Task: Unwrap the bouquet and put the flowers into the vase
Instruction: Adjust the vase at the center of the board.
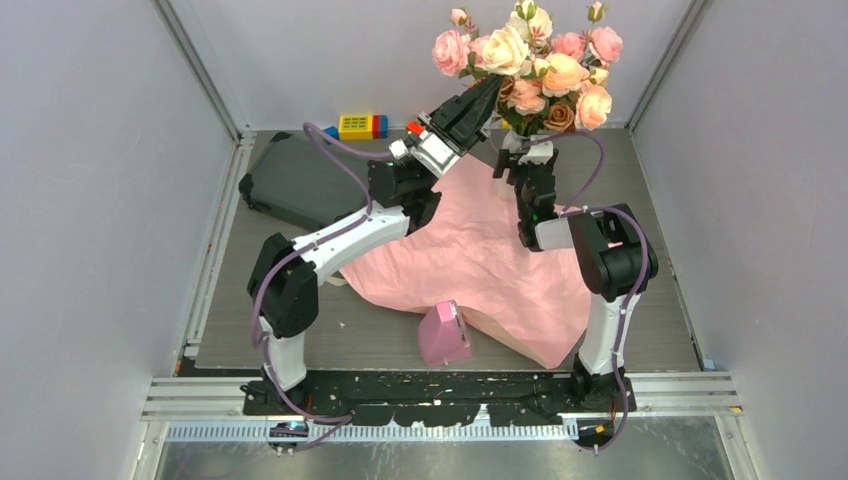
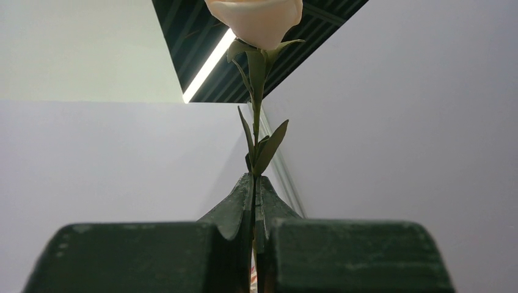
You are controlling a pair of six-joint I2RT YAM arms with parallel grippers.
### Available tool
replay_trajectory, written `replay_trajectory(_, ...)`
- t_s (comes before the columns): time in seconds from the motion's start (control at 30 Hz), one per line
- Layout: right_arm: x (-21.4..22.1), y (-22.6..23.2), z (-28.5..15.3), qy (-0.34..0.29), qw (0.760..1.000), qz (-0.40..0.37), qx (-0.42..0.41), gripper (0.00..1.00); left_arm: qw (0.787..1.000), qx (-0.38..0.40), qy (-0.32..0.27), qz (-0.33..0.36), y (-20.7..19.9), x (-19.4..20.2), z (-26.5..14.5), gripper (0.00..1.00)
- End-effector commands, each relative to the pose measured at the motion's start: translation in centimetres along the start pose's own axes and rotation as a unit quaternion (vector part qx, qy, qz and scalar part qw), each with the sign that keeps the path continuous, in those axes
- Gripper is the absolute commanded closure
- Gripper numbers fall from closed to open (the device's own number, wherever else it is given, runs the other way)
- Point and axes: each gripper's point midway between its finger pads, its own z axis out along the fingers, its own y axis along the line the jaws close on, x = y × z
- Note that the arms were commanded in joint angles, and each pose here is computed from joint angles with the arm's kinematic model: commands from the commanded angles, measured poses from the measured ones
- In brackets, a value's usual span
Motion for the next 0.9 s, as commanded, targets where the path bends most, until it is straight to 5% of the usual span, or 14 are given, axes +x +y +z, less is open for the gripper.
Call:
replay_trajectory(0.0, 1.48, -0.31, -1.34, 0.036, 0.999, -0.014, 0.011, 0.17, 0.998, -0.019, -0.052, 0.028, 1.82, -4.92, 1.41, 1.00)
replay_trajectory(0.87, 1.24, 0.13, -1.82, 0.037, 0.999, -0.024, 0.007, 0.01, 0.998, -0.021, -0.050, 0.030, 1.90, -5.38, 1.28, 1.00)
